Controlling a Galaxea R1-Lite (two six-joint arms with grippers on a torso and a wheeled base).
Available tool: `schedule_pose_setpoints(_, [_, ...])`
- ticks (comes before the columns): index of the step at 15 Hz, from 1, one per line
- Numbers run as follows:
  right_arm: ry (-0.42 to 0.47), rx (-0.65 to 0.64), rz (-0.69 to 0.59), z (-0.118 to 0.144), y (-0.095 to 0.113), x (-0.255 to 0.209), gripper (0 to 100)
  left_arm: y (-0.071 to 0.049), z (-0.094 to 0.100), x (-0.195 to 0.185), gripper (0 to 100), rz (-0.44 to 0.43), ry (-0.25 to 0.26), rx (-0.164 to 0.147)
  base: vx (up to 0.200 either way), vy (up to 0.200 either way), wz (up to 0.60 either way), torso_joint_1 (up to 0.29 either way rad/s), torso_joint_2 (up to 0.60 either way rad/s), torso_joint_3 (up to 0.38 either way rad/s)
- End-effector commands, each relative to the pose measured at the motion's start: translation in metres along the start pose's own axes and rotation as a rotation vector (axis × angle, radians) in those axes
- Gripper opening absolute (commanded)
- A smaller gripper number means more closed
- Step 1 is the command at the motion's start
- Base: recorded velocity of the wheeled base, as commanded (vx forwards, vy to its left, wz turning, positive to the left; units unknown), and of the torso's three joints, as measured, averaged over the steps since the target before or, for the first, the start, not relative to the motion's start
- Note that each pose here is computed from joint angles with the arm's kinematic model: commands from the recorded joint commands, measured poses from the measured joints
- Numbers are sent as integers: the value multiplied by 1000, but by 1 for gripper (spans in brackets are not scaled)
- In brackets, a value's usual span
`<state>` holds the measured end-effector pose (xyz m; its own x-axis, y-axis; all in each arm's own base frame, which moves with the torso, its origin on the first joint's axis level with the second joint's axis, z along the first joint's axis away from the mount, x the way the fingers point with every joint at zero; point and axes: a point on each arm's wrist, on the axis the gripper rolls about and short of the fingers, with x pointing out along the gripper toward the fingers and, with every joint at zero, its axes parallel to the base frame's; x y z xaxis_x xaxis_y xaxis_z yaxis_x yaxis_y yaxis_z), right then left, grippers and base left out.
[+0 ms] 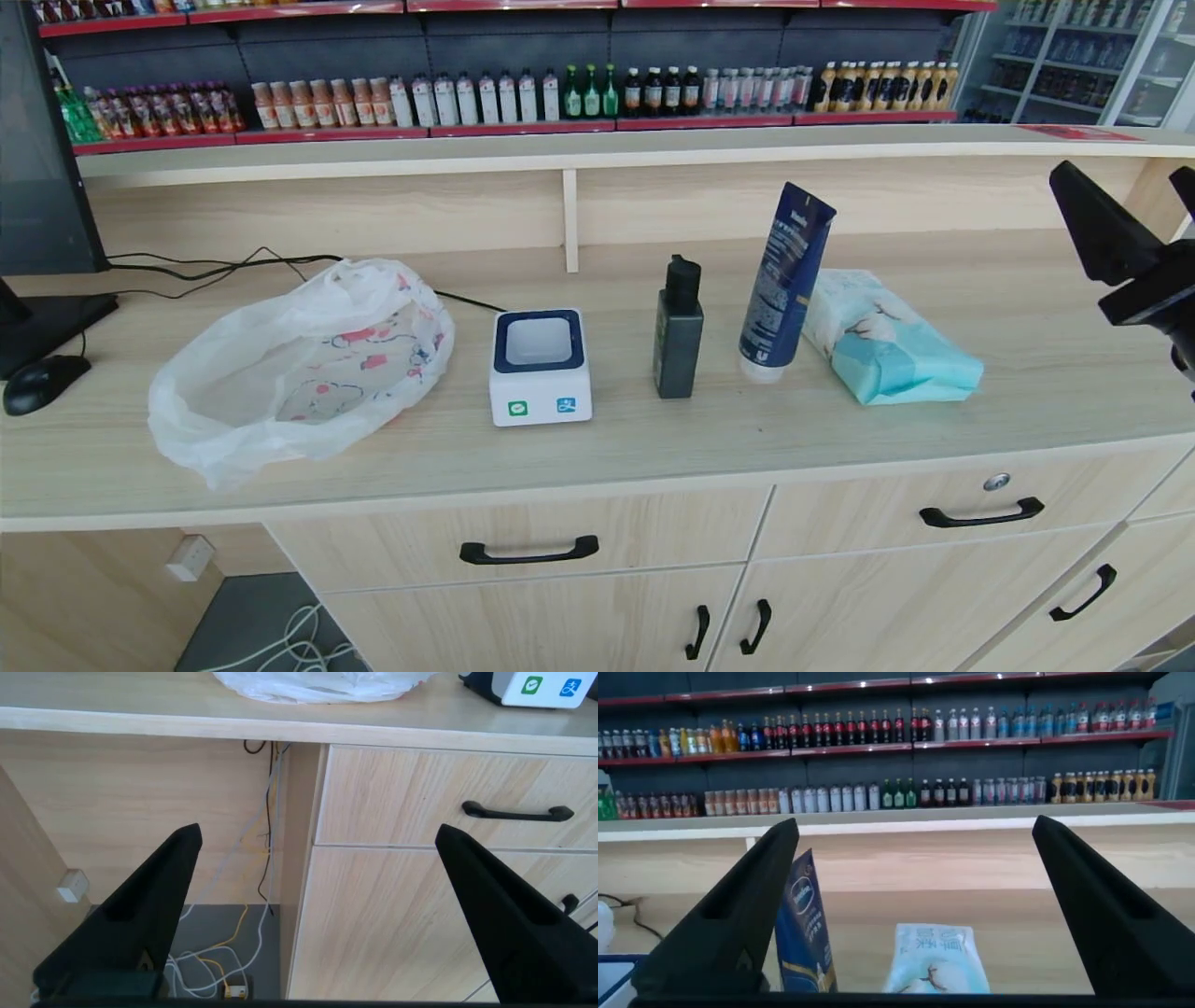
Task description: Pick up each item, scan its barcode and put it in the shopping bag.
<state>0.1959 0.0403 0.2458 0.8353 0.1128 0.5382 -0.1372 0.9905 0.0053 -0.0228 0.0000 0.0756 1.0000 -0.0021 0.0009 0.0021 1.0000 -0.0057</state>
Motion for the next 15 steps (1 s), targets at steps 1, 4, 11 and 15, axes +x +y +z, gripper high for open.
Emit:
schedule_pose_setpoints(1, [33, -10, 47, -16, 19, 15, 100, 0, 0, 0, 100, 1, -1, 0, 0, 0, 0, 0, 0, 0])
schedule_pose_setpoints(4, [49, 23, 113, -21, 38, 15, 100, 0, 0, 0, 100, -1, -1, 0, 0, 0, 0, 0, 0, 0])
schedule_pose_setpoints(11, [59, 187, 387, -8, 116, -11, 100, 0, 0, 0, 100, -1, -1, 0, 0, 0, 0, 0, 0, 0])
schedule_pose_setpoints(15, [168, 174, 340, -46, 145, 0, 100, 0, 0, 0, 100, -1, -1, 1, 0, 0, 0, 0, 0, 0])
